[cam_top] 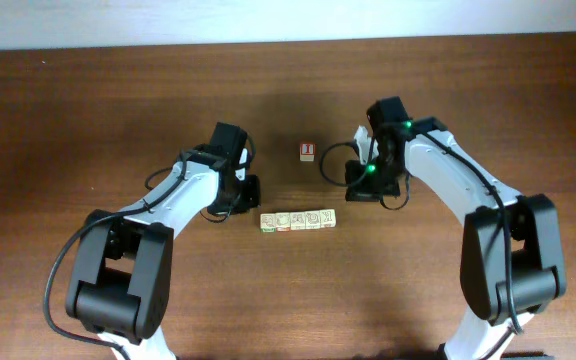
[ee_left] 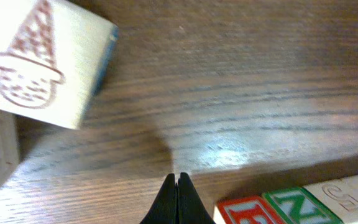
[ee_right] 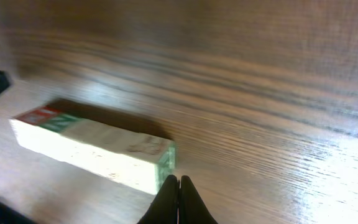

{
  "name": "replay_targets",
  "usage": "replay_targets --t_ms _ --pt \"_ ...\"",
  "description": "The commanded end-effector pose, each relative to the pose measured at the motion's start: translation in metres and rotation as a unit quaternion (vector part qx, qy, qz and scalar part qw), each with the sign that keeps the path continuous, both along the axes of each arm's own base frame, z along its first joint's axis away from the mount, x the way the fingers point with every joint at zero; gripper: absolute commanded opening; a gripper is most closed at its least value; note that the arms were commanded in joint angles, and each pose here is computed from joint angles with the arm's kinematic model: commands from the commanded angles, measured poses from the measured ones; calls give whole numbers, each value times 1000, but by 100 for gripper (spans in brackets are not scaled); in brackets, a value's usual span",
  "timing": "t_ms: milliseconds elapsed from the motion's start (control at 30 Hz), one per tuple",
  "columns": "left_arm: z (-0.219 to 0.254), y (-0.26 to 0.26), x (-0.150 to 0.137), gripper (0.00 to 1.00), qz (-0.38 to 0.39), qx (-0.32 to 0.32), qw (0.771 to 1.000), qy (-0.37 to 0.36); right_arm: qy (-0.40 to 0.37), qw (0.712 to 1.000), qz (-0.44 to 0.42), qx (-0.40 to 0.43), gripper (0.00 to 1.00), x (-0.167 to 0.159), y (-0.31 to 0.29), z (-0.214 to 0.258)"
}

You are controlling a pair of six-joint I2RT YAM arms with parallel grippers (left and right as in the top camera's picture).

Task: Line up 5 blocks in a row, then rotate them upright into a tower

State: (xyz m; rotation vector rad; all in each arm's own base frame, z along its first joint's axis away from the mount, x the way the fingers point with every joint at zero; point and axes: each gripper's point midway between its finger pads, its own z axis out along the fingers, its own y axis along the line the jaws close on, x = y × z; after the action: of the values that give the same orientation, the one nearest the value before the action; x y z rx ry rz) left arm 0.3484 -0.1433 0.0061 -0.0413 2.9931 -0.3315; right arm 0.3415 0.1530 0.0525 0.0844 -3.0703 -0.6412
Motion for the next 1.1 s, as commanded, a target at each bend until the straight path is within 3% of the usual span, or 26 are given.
replay_targets --t_ms 0,200,400,1067 --pt "-1 15 14 0 9 31 999 -31 -36 998 47 17 4 -7 44 33" --pt "0 54 29 0 80 27 996 -34 -15 994 102 -41 4 -58 116 2" --pt "-1 67 30 0 96 29 995 -28 -10 993 109 -45 4 -77 152 -21" --pt "-1 67 28 1 96 30 995 -25 -31 994 92 -44 4 -59 162 -40"
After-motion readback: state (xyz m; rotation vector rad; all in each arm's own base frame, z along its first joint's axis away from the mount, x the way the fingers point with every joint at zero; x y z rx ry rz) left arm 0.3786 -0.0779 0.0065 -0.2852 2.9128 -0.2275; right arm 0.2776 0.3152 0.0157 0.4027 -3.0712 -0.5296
